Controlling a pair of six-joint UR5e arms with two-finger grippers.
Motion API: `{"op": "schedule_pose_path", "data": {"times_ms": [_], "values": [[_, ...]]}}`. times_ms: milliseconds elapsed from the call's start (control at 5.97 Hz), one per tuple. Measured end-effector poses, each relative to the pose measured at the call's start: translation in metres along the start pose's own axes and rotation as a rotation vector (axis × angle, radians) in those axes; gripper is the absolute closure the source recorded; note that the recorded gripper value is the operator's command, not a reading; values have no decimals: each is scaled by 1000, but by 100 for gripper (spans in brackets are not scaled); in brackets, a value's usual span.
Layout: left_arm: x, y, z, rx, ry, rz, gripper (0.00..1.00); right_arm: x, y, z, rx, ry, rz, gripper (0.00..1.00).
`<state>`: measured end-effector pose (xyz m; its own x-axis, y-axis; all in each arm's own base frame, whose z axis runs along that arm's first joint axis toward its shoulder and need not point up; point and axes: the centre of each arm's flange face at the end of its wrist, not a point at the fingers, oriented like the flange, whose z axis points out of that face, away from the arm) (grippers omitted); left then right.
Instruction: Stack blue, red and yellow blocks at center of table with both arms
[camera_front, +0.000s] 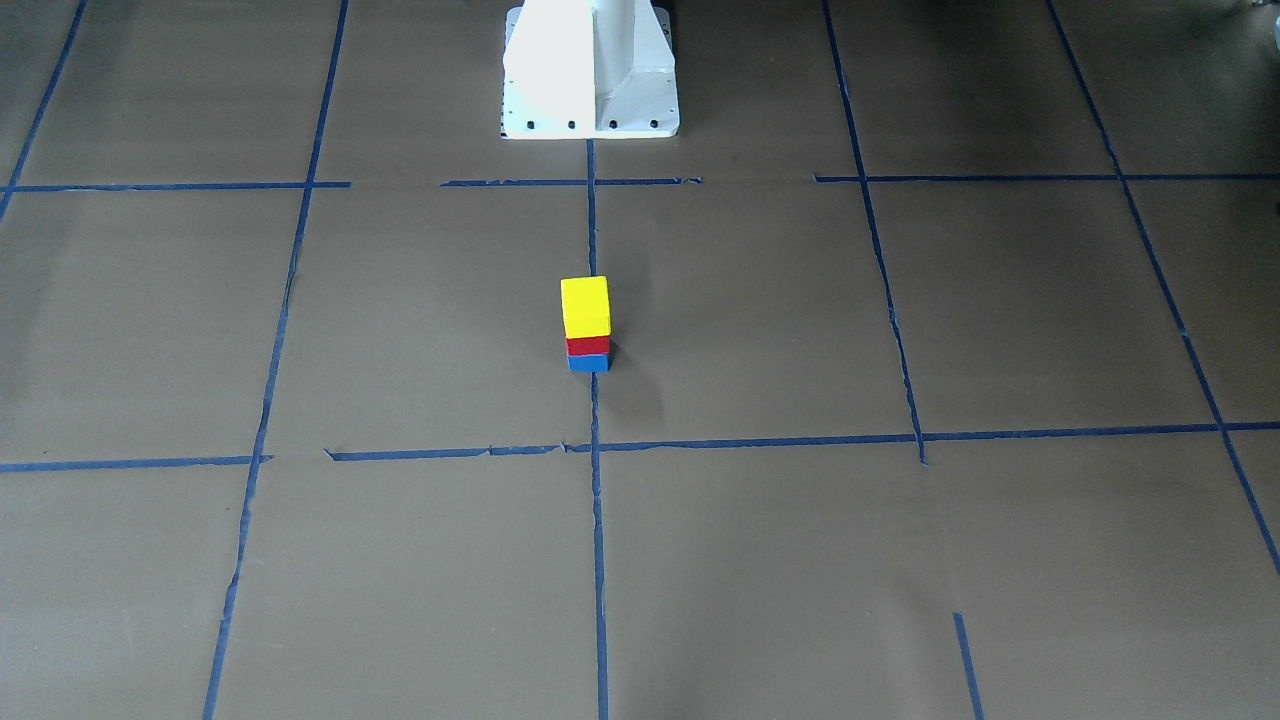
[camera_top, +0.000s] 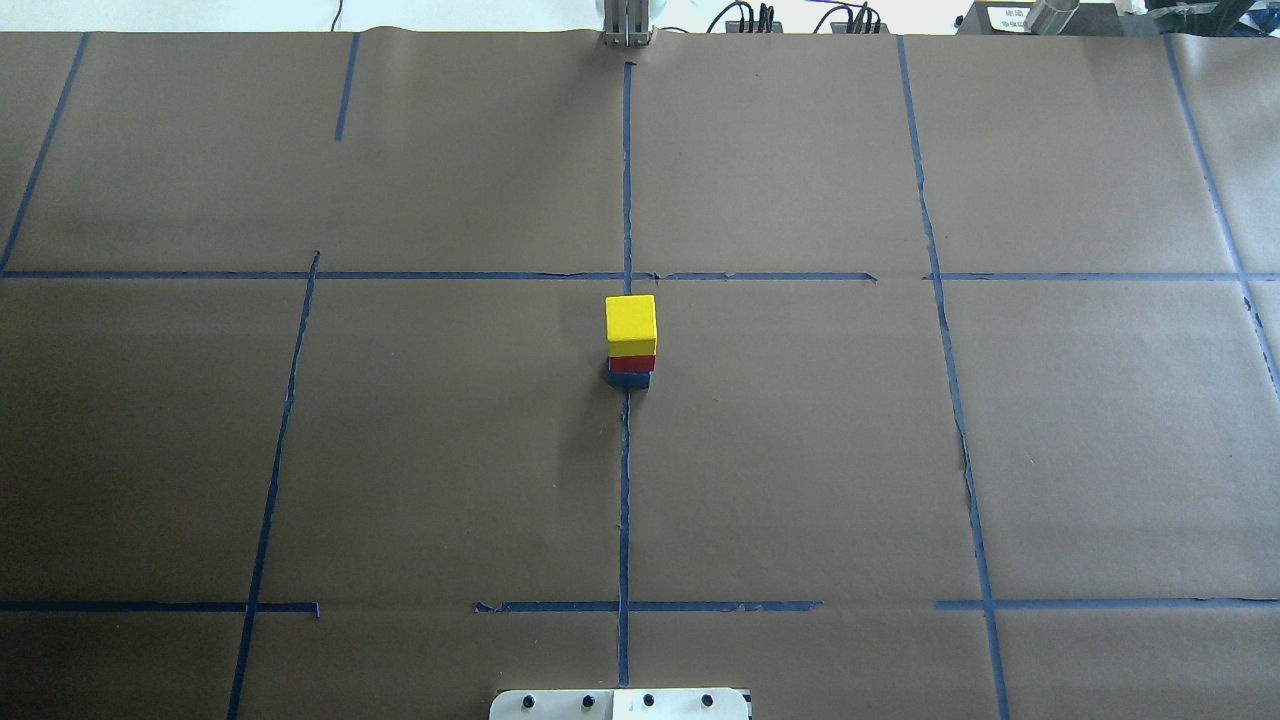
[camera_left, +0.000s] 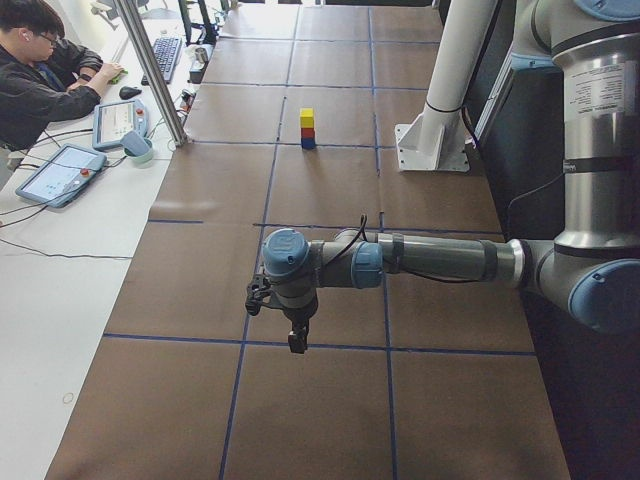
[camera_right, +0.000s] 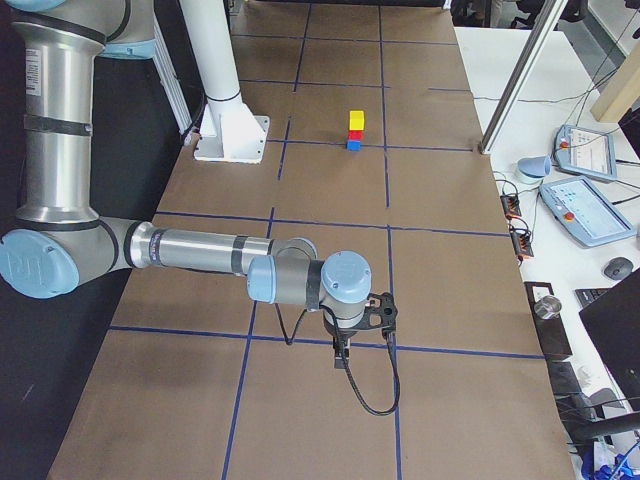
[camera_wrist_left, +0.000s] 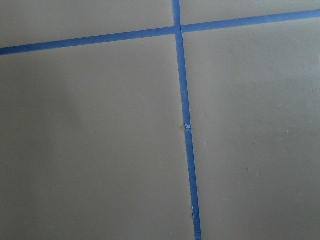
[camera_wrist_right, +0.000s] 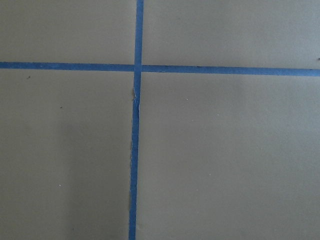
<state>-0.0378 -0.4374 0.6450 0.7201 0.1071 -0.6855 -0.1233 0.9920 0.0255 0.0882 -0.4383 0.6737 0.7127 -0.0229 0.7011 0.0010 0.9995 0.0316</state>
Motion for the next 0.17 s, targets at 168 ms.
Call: {"op": "schedule_pose_path", "data": {"times_ms": [168], "values": [[0, 0, 0, 0, 0, 0, 0, 0, 1, 0, -1, 0, 1, 0]]}}
